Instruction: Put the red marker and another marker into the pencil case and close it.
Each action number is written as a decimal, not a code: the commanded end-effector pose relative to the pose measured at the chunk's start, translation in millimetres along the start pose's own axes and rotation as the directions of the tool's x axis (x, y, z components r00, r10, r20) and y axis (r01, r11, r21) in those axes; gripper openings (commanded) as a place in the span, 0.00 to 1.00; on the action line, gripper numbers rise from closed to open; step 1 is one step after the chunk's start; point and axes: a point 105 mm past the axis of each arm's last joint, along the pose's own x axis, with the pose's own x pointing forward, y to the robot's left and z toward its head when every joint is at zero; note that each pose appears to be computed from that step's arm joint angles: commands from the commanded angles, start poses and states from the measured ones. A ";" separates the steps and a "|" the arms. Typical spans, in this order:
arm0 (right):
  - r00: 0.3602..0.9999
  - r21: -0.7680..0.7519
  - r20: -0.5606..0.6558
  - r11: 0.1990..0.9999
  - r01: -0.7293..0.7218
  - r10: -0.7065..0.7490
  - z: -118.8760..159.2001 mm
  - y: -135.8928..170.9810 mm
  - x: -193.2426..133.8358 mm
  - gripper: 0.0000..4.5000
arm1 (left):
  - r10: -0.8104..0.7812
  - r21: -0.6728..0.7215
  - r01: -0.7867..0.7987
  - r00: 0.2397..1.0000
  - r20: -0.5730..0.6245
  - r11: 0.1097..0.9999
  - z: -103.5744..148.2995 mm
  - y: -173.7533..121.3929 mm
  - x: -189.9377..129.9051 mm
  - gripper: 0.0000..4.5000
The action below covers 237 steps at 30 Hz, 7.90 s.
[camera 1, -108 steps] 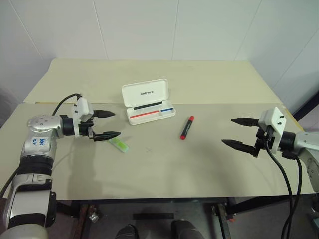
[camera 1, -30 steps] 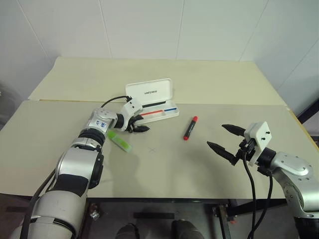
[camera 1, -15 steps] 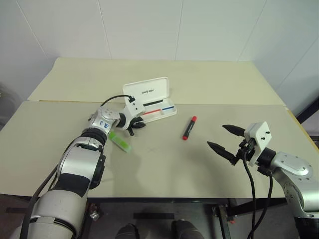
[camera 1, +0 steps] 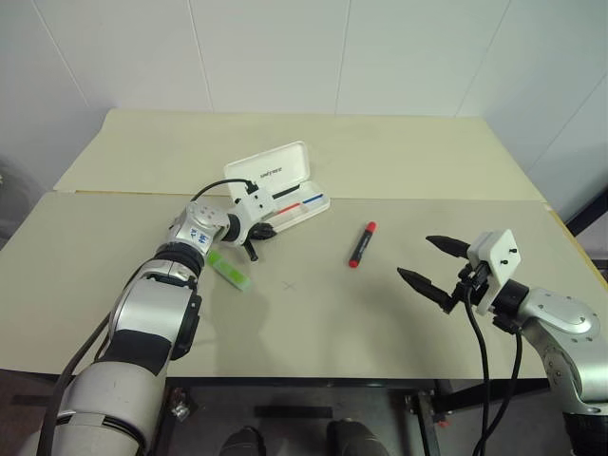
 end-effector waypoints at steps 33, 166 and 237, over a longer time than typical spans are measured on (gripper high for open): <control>1.000 -0.100 -0.017 0.995 0.010 -0.012 18.4 -30.9 -18.5 1.00 | -0.545 0.410 0.449 0.825 0.152 0.794 24.5 -56.5 -67.8 0.01; 0.975 -0.196 -0.100 0.965 0.176 -0.199 -11.0 -115.3 79.9 1.00 | -0.050 -0.015 0.094 0.652 0.757 0.995 52.6 -45.4 -154.6 0.99; 0.999 0.318 0.043 0.948 -0.001 -0.014 -22.2 -19.5 143.8 1.00 | -0.043 -0.022 0.096 0.625 0.779 0.995 56.8 -54.7 -145.0 0.99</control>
